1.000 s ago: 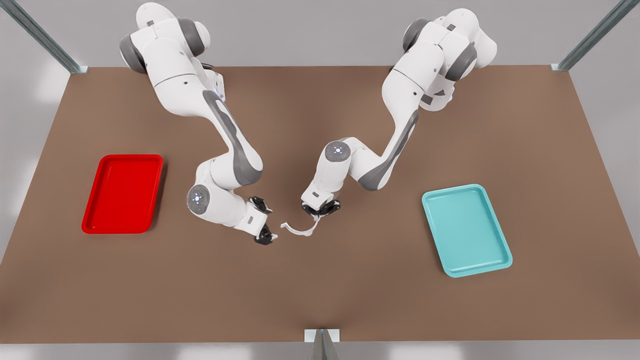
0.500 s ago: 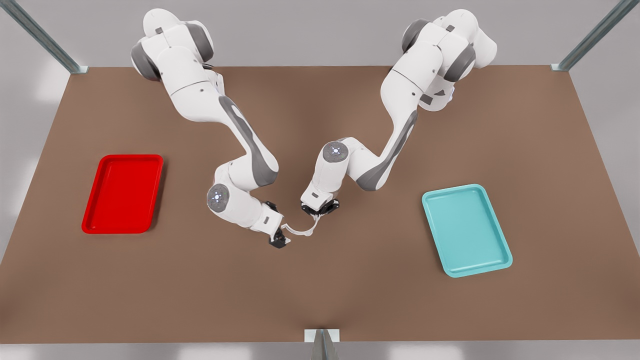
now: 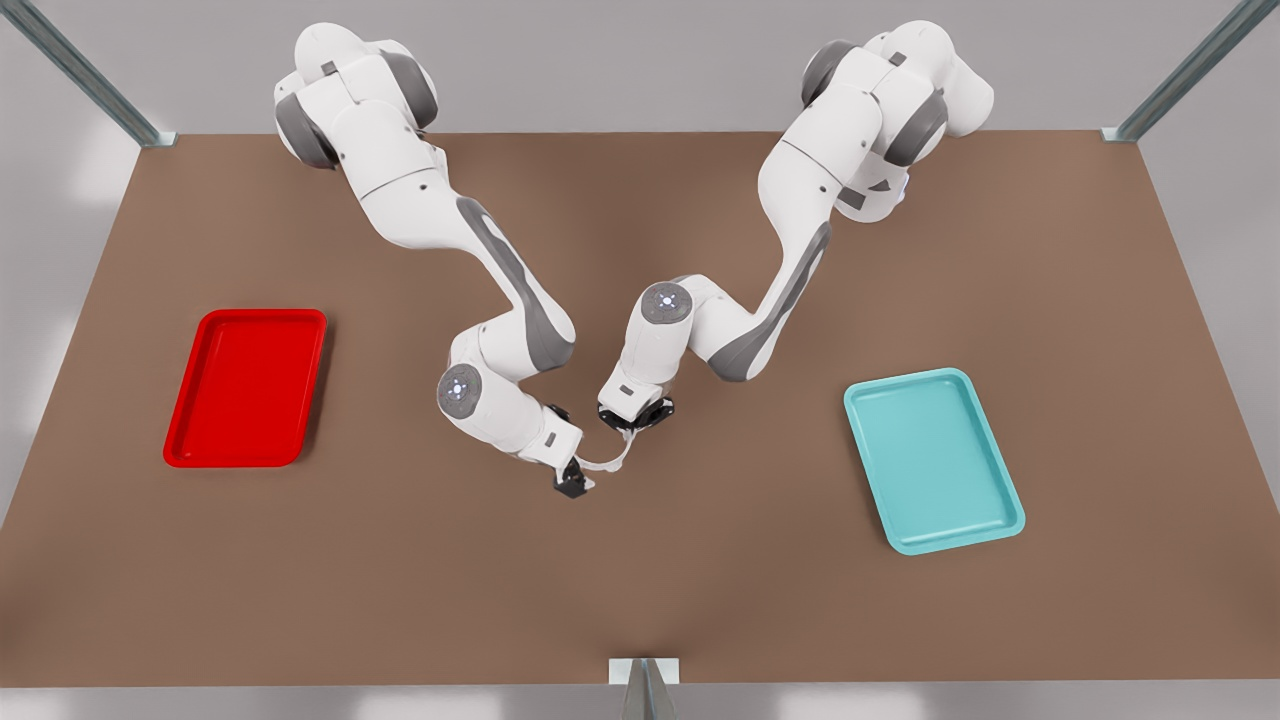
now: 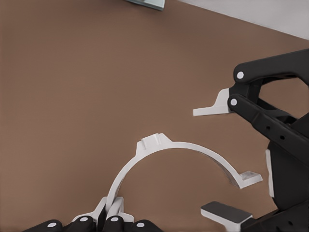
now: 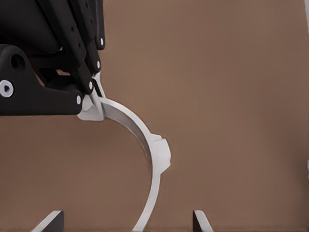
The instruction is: Take the drainage pipe clamp from the left arm, pass it to the right arm, and place it in the plate on the right side
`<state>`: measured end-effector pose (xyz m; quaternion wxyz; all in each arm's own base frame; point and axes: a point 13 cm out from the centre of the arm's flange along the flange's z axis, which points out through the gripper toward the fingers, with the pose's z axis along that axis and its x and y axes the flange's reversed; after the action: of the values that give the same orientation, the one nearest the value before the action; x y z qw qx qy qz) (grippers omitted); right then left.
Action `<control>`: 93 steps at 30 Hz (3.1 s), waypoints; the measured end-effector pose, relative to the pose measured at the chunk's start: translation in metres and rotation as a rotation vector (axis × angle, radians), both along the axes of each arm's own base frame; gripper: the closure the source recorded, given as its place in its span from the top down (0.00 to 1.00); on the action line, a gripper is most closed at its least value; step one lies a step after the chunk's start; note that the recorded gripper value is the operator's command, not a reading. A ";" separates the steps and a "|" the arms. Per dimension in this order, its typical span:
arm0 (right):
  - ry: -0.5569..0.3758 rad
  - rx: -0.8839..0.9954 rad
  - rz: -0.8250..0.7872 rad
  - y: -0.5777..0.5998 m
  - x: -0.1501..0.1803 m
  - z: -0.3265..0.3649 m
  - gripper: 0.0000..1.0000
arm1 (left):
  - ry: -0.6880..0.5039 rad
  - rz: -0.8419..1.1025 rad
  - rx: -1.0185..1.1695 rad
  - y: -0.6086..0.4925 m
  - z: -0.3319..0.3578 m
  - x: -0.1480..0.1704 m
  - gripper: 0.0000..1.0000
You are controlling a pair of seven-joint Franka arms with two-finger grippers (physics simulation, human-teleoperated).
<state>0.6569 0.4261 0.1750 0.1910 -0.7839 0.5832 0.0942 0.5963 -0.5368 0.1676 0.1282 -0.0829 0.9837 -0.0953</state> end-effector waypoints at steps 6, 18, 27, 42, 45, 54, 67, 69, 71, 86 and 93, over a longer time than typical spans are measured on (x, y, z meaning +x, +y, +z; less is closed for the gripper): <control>-0.010 0.003 -0.016 0.001 0.004 -0.001 0.63 | 0.001 0.008 -0.002 0.000 0.000 0.000 0.21; -0.012 0.008 -0.025 0.007 0.004 0.001 0.21 | -0.007 -0.020 -0.039 -0.006 0.005 0.004 1.00; 0.006 0.002 -0.077 -0.027 0.011 0.005 0.21 | 0.102 0.201 -0.152 0.176 0.155 0.090 1.00; 0.139 -0.090 -0.466 -0.399 -0.053 0.011 0.21 | 0.396 0.116 0.189 0.430 0.261 -0.010 1.00; 0.135 -0.103 -0.533 -0.474 -0.059 0.004 0.21 | 0.416 0.048 0.183 0.426 0.281 -0.015 1.00; 0.137 -0.167 -0.628 -0.656 -0.111 -0.032 0.21 | 0.566 -0.104 0.196 0.428 0.256 -0.041 1.00; 0.137 -0.214 -0.476 -0.700 -0.143 -0.093 1.00 | 0.618 -0.214 0.181 0.431 0.251 -0.053 1.00; 0.121 -0.212 -0.455 -0.701 -0.142 -0.091 1.00 | 0.616 -0.224 0.181 0.432 0.251 -0.053 1.00; 0.100 -0.210 -0.432 -0.702 -0.139 -0.087 1.00 | 0.616 -0.234 0.181 0.432 0.251 -0.053 1.00; 0.141 -0.316 -0.097 -0.355 0.041 0.116 1.00 | 0.613 -0.280 0.180 0.432 0.253 -0.054 1.00; 0.337 -0.445 -0.583 -0.359 -0.082 0.301 1.00 | 0.614 -0.292 0.180 0.432 0.254 -0.055 1.00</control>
<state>0.5753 0.0668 0.4761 -0.0630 -0.5816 0.8103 0.0346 0.5413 -0.1051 0.4213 -0.1817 0.0455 0.9823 0.0038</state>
